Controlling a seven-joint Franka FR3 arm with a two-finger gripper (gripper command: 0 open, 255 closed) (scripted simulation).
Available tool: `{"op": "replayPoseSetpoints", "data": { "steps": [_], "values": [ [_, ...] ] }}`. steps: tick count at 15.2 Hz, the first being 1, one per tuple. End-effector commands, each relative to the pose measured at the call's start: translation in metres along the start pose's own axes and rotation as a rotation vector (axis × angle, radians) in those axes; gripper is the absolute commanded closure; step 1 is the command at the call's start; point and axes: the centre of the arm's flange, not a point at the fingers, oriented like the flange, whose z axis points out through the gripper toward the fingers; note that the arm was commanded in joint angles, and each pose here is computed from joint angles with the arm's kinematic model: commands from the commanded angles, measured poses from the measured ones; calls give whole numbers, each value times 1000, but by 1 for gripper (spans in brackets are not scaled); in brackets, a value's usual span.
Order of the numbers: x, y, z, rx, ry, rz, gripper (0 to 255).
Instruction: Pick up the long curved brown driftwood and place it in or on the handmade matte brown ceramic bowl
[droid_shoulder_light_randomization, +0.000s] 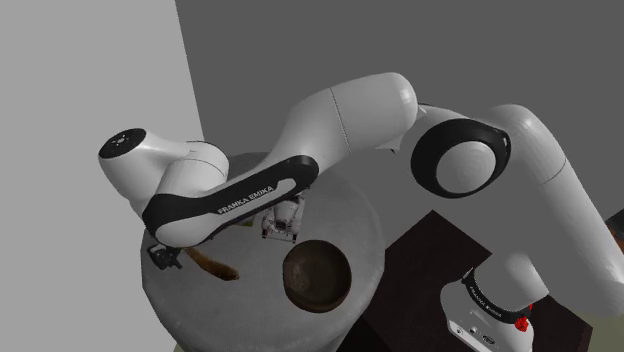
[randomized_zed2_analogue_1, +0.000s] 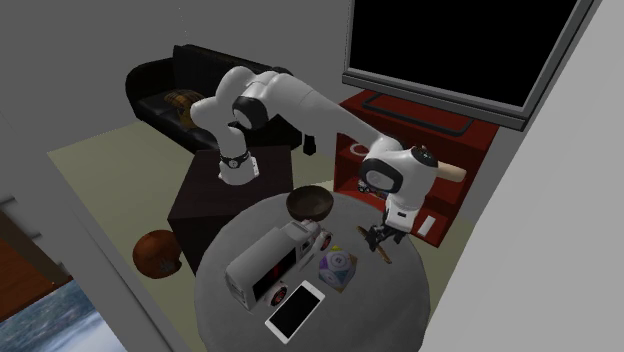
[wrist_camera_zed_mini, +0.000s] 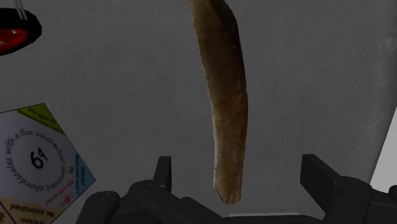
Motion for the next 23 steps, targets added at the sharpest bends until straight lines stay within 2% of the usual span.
{"op": "replayPoseSetpoints", "data": {
  "steps": [1,5,12,13,23],
  "values": [
    [1,0,10,1,-1,3,0],
    [1,0,29,1,-1,3,0],
    [1,0,29,1,-1,3,0],
    [1,0,29,1,-1,3,255],
    [1,0,24,1,-1,3,255]
  ]
}}
